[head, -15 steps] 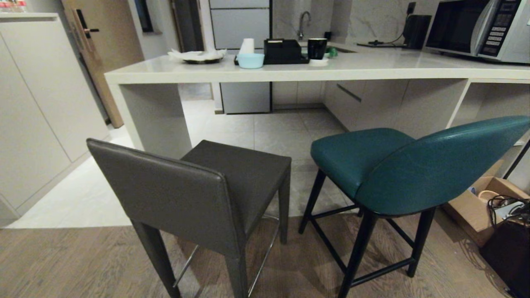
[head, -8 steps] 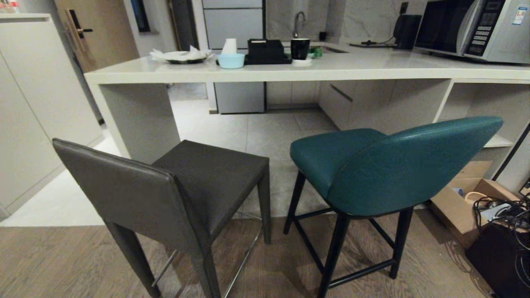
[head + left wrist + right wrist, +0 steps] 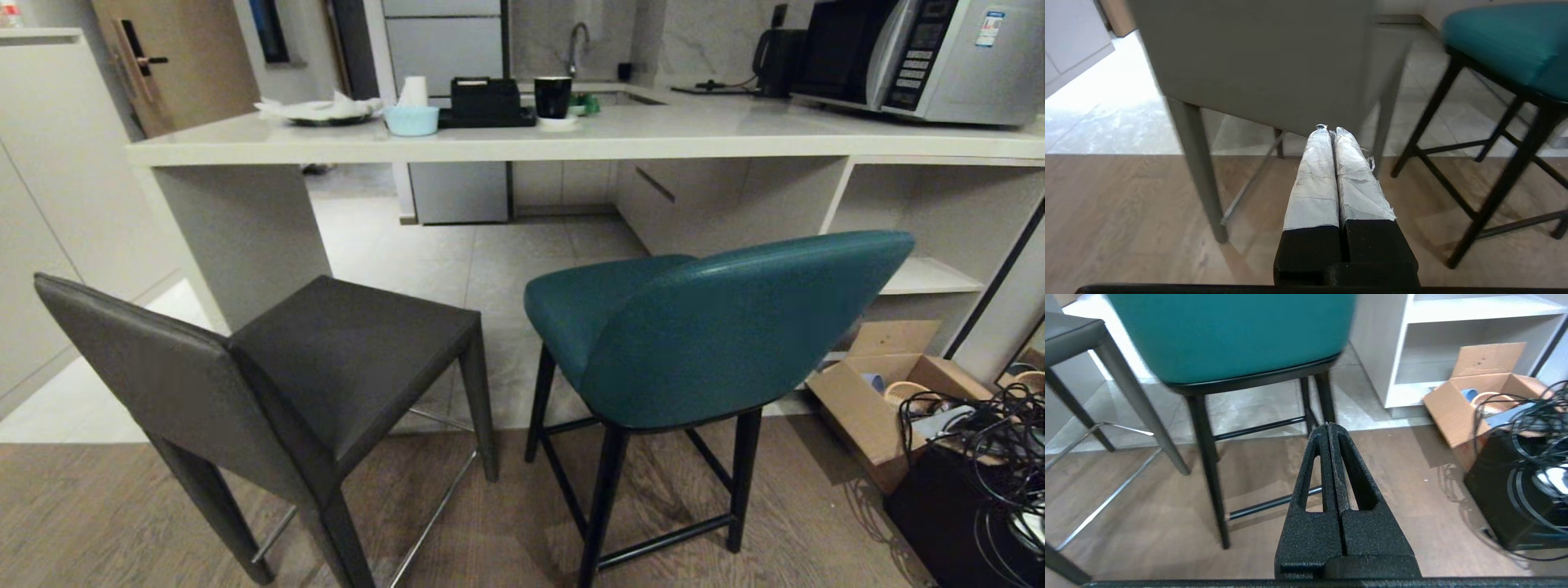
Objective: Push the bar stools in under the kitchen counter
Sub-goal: Push the blue chair back under the dining table
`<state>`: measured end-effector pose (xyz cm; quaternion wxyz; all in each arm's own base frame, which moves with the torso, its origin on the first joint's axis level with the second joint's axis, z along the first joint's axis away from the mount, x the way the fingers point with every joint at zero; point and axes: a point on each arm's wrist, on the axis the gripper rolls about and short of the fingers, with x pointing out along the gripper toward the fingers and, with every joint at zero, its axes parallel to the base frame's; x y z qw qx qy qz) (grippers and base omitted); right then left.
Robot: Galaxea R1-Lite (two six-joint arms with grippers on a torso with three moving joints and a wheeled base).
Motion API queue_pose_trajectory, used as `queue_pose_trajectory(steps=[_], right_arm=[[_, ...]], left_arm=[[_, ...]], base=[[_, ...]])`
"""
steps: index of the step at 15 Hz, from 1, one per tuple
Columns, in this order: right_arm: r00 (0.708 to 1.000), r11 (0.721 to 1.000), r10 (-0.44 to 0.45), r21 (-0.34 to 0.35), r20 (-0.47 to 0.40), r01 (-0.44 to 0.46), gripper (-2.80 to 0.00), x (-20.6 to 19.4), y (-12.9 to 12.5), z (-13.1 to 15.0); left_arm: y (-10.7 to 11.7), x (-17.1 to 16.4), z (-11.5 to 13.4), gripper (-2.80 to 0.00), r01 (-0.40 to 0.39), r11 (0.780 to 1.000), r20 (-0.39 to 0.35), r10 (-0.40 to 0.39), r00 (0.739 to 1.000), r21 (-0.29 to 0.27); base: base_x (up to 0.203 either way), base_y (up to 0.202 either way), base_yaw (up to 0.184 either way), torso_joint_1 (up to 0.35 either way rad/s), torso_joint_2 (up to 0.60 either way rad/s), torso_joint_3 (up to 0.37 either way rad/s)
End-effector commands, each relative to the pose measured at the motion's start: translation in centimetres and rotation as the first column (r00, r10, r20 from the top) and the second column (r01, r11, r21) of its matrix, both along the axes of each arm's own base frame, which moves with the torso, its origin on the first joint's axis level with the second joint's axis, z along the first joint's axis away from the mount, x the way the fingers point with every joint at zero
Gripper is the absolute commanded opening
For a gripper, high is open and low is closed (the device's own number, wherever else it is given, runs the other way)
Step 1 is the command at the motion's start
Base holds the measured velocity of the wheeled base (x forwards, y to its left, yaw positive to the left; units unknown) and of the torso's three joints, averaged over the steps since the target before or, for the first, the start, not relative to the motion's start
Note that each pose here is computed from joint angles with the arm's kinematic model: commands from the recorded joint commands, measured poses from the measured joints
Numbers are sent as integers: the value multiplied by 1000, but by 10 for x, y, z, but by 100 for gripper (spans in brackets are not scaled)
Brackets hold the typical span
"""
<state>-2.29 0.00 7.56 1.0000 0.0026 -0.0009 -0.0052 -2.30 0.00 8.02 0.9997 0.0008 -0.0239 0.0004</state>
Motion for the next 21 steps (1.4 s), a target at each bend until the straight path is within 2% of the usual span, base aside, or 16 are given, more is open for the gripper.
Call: queue_pose_trajectory(steps=[1,16,21], right_arm=[[1000,1000,0,1,-1,0,-280,0,0,0],[1000,1000,0,1,-2,0,-280,0,0,0],[1000,1000,0,1,-2,0,-280,0,0,0]], left_arm=[[0,2,-5,-280,-2,1000,-19,2,1000,0],[0,2,-5,-280,-2,1000,-19,2,1000,-3],[0,2,-5,-280,-3,1000,-20,3,1000,-3]], base=[[0,-190,4,2,5,-2],[0,-189,2,2,2,1],[0,-20,0,1,0,0]])
